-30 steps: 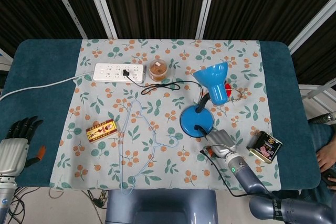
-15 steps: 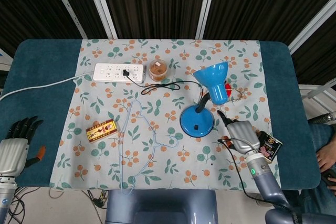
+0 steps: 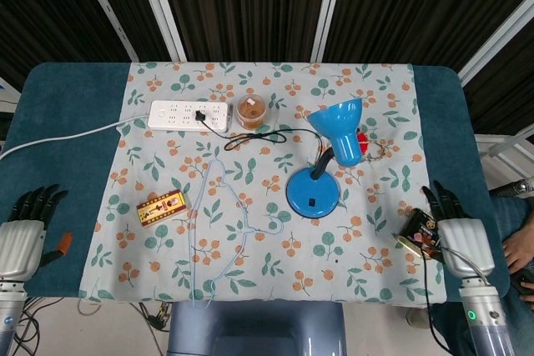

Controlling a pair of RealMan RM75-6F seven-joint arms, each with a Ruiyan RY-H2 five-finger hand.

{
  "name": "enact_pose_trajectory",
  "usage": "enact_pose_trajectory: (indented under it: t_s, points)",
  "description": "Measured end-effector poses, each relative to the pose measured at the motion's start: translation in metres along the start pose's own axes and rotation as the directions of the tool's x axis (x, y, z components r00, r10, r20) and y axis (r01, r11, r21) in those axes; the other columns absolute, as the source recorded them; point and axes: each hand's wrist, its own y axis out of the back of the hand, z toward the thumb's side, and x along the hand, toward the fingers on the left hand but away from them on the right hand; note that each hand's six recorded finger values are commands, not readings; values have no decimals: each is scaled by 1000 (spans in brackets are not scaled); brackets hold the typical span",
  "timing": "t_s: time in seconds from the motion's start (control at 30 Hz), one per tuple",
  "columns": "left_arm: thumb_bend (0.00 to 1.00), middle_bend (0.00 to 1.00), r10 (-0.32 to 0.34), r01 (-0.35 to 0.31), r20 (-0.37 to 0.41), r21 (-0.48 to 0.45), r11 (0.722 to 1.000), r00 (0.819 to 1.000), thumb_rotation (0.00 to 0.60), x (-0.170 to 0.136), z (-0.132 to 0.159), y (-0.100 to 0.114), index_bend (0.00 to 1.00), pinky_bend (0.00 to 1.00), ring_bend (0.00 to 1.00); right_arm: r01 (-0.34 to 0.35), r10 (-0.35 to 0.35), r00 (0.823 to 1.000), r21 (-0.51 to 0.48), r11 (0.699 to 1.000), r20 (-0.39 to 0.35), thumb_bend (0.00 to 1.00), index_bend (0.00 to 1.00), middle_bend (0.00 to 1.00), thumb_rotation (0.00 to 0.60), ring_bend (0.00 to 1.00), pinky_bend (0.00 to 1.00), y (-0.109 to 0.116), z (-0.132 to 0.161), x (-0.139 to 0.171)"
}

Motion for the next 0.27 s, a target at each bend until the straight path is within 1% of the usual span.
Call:
enact_pose_trajectory:
  t_s: [0.1,0.27]
  points:
    - [364,63,0,0,0,2,1000,1000,600,0,0,0,148,101,56,5,-5,999,1,1000,38,289,8,10,600,87,0,-8,-22,14]
    - [364,63,0,0,-1,8,1000,1000,600,0,-1,-1,148,101,56,19,-19,998,3,1000,55,289,8,10,600,86,0,-10,-37,16]
